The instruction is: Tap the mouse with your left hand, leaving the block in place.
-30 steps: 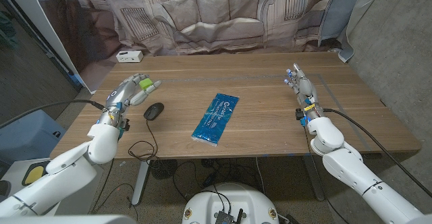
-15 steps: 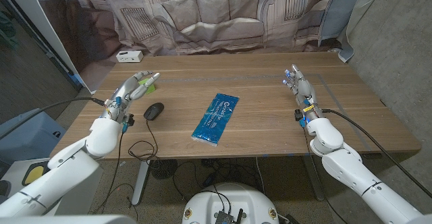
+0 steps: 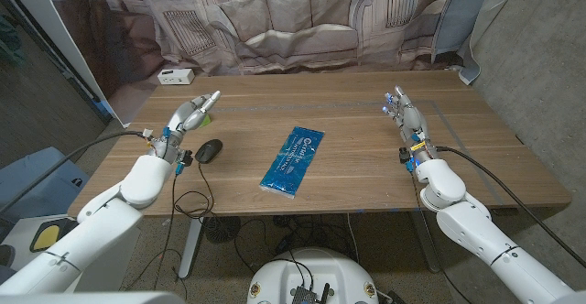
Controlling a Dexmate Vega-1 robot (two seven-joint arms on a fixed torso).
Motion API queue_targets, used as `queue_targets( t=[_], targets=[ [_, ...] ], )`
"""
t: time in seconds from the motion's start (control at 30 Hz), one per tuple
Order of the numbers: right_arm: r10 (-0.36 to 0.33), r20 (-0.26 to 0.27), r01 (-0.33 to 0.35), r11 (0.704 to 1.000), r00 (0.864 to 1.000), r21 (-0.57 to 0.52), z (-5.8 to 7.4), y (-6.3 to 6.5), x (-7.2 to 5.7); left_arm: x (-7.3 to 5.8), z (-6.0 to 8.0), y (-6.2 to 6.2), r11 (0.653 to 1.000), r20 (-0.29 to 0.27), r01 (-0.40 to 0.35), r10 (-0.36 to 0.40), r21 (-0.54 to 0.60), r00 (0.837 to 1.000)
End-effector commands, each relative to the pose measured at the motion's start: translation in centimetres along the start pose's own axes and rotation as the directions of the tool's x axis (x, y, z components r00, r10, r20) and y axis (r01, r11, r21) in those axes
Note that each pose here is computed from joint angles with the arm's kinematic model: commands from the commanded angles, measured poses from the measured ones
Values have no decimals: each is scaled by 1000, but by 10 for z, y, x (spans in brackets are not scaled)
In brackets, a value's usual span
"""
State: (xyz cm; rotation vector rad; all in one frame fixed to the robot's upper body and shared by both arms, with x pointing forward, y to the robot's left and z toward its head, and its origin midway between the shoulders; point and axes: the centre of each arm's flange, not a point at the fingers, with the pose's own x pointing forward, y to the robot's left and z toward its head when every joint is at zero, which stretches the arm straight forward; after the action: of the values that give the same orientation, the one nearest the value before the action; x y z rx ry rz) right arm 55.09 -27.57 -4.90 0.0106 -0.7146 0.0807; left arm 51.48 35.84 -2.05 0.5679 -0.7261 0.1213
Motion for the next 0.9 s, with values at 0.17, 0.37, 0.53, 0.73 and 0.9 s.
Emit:
queue_targets(
  t=[0.17, 0.37, 0.53, 0.73, 0.9],
  targets=[
    [-5, 20, 6, 1000, 1000, -26, 3, 2, 3, 30, -7, -18, 947, 70, 81, -62, -311, 996],
    [3, 39, -2, 1000, 999, -21, 6, 8, 7, 42, -6, -26, 929, 88, 110, -84, -353, 993],
    [1, 35, -1, 1000, 999, -23, 7, 6, 9, 53, -8, -31, 910, 87, 114, -87, -398, 992],
    [8, 42, -8, 1000, 999, -3, 4, -2, 12, 59, -14, -34, 885, 87, 116, -85, -450, 993],
    [11, 43, -10, 1000, 999, -4, 4, -7, 14, 62, -19, -33, 884, 77, 95, -67, -459, 995]
  ],
)
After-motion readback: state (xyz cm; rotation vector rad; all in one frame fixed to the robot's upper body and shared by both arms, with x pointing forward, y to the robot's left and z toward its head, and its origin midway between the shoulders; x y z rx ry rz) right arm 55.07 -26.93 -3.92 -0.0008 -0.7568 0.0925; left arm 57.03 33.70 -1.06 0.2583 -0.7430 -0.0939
